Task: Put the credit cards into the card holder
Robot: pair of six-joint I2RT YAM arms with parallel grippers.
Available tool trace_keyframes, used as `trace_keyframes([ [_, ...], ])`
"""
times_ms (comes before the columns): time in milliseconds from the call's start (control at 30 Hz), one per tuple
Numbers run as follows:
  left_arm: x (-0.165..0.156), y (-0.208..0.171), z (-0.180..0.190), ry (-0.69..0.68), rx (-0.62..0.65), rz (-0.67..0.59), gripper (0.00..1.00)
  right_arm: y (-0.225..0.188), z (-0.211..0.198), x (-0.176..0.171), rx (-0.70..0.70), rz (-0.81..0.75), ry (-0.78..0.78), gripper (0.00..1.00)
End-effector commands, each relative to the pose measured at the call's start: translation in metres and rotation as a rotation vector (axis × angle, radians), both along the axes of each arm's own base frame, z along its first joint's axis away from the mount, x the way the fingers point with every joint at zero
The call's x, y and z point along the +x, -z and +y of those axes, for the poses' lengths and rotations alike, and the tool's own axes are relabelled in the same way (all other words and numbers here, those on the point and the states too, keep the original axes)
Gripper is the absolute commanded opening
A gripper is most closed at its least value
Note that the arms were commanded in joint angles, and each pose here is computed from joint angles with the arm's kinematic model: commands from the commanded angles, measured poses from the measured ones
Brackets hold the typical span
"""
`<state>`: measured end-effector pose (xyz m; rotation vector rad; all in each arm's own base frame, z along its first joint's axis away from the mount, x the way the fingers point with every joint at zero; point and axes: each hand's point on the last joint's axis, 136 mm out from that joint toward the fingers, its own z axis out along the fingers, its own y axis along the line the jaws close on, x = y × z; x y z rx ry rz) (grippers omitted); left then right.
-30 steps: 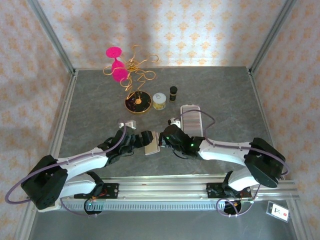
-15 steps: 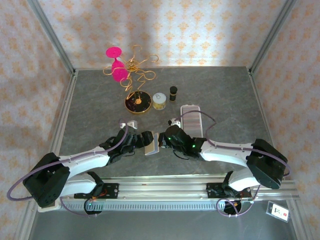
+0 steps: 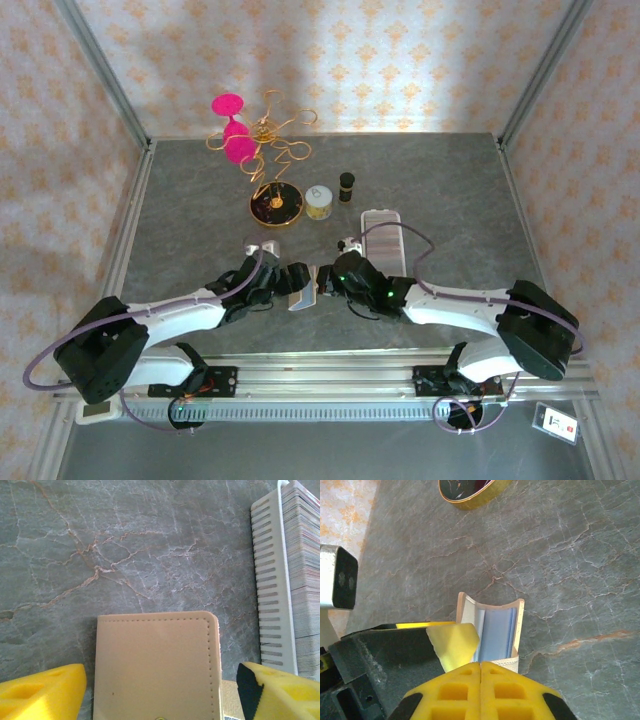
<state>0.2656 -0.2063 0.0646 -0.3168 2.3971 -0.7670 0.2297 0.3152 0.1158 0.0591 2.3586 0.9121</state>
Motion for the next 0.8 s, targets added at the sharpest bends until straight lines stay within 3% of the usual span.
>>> trace_keyframes([
  [0,0.003,-0.002,0.002,0.0,0.042,-0.014,0.74,-0.008,-0.004,0.001,0.028,-0.018,0.024,0.0],
  [300,0.001,-0.009,0.019,-0.06,0.05,-0.061,0.42,0.004,-0.02,0.005,-0.044,-0.014,0.083,0.0],
  [767,-0.008,-0.004,0.04,-0.11,0.109,-0.057,0.4,0.029,-0.044,0.011,-0.153,0.003,0.19,0.0],
])
